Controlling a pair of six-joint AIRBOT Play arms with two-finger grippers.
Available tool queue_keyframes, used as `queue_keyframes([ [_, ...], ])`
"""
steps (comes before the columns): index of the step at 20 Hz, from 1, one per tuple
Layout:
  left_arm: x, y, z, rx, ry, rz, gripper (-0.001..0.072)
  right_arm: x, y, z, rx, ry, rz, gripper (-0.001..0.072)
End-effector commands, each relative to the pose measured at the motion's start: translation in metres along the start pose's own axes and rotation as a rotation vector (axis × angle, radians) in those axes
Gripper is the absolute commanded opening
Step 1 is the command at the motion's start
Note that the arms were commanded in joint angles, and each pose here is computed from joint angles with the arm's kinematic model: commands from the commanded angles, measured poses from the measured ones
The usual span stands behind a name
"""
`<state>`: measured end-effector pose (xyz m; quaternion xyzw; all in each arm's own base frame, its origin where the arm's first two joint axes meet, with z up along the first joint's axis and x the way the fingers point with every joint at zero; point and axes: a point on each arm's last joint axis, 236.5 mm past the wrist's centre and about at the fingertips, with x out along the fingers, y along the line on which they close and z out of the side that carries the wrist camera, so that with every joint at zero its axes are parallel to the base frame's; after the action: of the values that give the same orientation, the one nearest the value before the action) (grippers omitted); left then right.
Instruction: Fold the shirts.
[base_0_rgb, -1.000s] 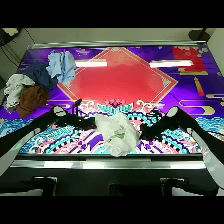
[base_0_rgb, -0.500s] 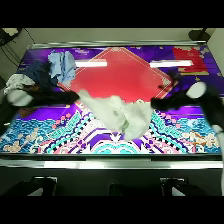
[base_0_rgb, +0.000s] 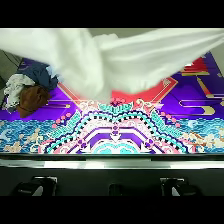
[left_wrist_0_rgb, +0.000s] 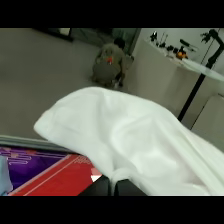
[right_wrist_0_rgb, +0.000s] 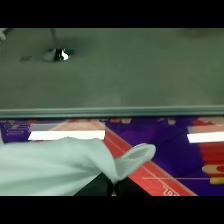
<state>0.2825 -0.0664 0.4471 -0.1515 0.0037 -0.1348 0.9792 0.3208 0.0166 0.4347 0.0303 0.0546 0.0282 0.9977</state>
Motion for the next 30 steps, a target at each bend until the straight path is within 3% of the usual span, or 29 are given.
queue_keyframes([
  [1, -0.043, 0.016, 0.035, 0.061, -0.128, 0.112, 0.0029, -0.041, -0.018, 0.027, -0.051, -0.097, -0.084, 0.0039],
  [4, -0.048, 0.039, 0.024, 0.055, -0.079, 0.214, 0.0029, -0.052, -0.034, 0.012, -0.064, -0.029, -0.151, 0.0039],
  [11, -0.078, 0.028, 0.039, 0.062, -0.146, 0.194, 0.0030, -0.093, -0.041, 0.021, -0.078, -0.077, -0.188, 0.0040],
  [14, -0.096, 0.030, 0.022, 0.053, -0.081, 0.215, 0.0029, -0.103, -0.044, -0.006, -0.062, 0.029, -0.199, 0.0040],
  [20, -0.086, 0.077, -0.117, 0.012, 0.409, 0.355, 0.0031, -0.096, -0.047, -0.143, -0.023, 0.650, -0.215, 0.0040],
  [24, -0.062, 0.117, -0.252, -0.043, 0.740, 0.410, 0.0032, -0.043, -0.013, -0.234, 0.029, 0.933, -0.058, 0.0041],
  [27, -0.023, 0.134, -0.332, -0.119, 0.800, 0.381, 0.0031, 0.045, -0.002, -0.300, 0.101, 0.925, -0.003, 0.0042],
  [30, 0.021, 0.162, -0.373, -0.149, 0.827, 0.417, 0.0031, 0.136, -0.009, -0.341, 0.234, 0.832, -0.067, 0.0042],
])
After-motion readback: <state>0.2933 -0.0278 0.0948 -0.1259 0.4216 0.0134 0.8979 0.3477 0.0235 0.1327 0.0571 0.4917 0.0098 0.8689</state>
